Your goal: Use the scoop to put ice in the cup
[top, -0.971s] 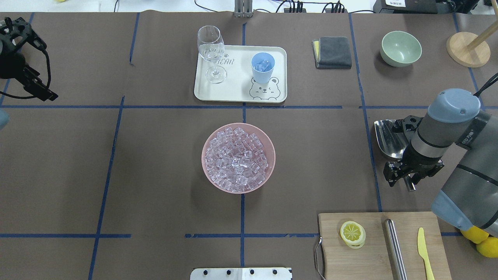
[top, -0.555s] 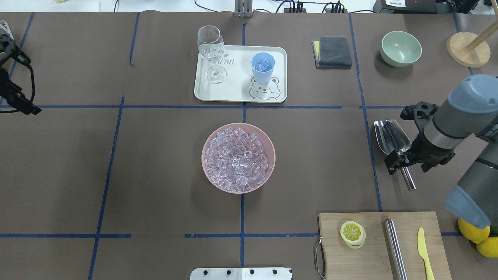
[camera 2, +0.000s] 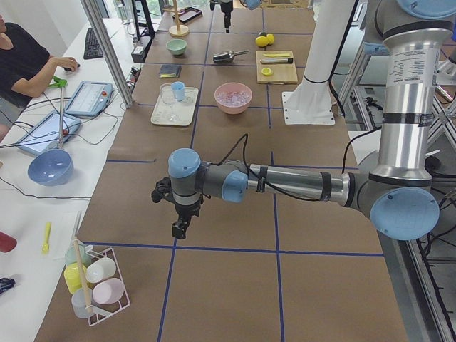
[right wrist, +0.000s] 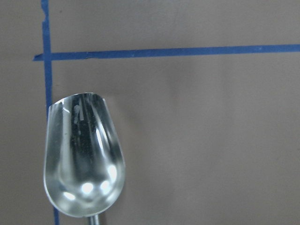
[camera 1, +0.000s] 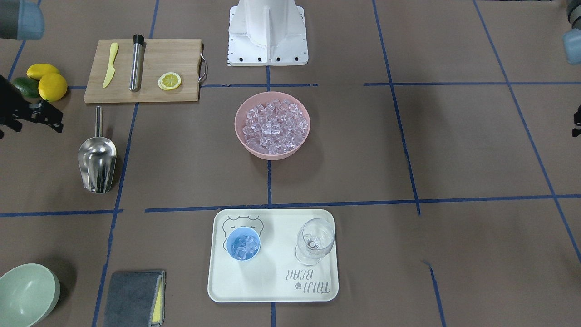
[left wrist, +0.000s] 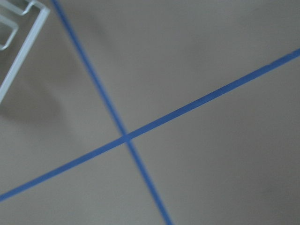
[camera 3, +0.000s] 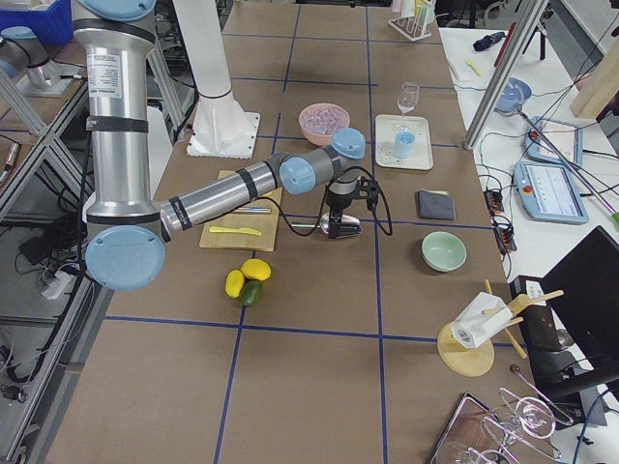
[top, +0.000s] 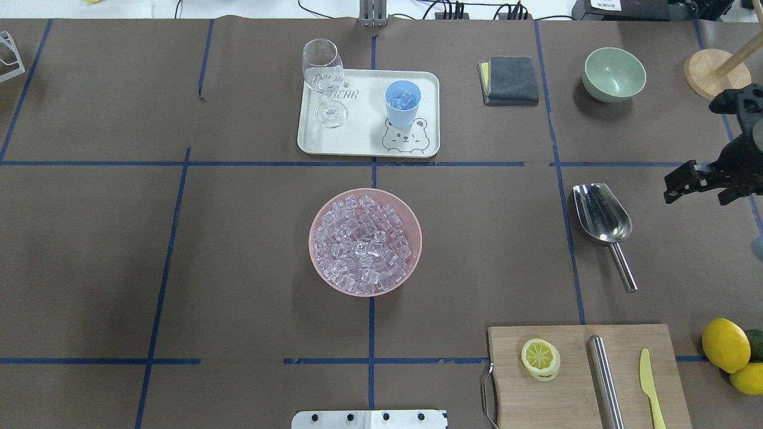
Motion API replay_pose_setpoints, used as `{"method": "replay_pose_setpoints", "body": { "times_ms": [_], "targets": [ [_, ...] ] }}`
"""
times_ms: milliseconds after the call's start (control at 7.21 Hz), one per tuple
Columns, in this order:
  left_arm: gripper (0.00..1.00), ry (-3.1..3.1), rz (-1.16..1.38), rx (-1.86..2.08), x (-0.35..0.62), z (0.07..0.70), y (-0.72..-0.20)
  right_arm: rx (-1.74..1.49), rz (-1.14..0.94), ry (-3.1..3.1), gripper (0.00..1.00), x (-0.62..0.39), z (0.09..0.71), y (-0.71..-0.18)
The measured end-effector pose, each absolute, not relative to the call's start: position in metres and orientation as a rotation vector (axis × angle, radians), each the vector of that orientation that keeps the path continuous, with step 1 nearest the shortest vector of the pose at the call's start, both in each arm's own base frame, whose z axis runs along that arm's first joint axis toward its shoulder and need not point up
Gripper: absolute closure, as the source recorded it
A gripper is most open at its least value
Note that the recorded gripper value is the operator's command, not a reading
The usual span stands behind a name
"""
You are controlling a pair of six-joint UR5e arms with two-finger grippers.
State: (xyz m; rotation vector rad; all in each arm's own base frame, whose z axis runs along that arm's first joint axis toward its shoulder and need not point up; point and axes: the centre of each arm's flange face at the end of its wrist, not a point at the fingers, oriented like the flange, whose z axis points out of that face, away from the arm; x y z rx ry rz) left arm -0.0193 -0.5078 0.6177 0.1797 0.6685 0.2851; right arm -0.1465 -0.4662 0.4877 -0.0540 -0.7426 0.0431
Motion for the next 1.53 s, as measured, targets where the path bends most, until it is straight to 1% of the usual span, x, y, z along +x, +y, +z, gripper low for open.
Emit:
{"method": "replay_pose_setpoints", "body": {
  "times_ms": [278,555,833,1526],
  "targets": [
    [0.00,0.777,0.218,0.124,-0.032,0.622,-0.499,-0.049,-0.002,-0.752,0.00,-0.086,0.545,-0.488],
    [0.00,0.839,0.181,0.070,-0.028,0.618,-0.501,-0.039,-0.035,-0.776,0.00,-0.034,0.590,-0.495],
    [0.00,0.848,0.161,0.037,-0.028,0.621,-0.501,-0.019,-0.011,-0.763,0.00,-0.003,0.603,-0.495],
    [0.00,0.824,0.187,0.087,-0.029,0.601,-0.502,-0.007,-0.005,-0.746,0.00,0.001,0.602,-0.502]
  ]
}}
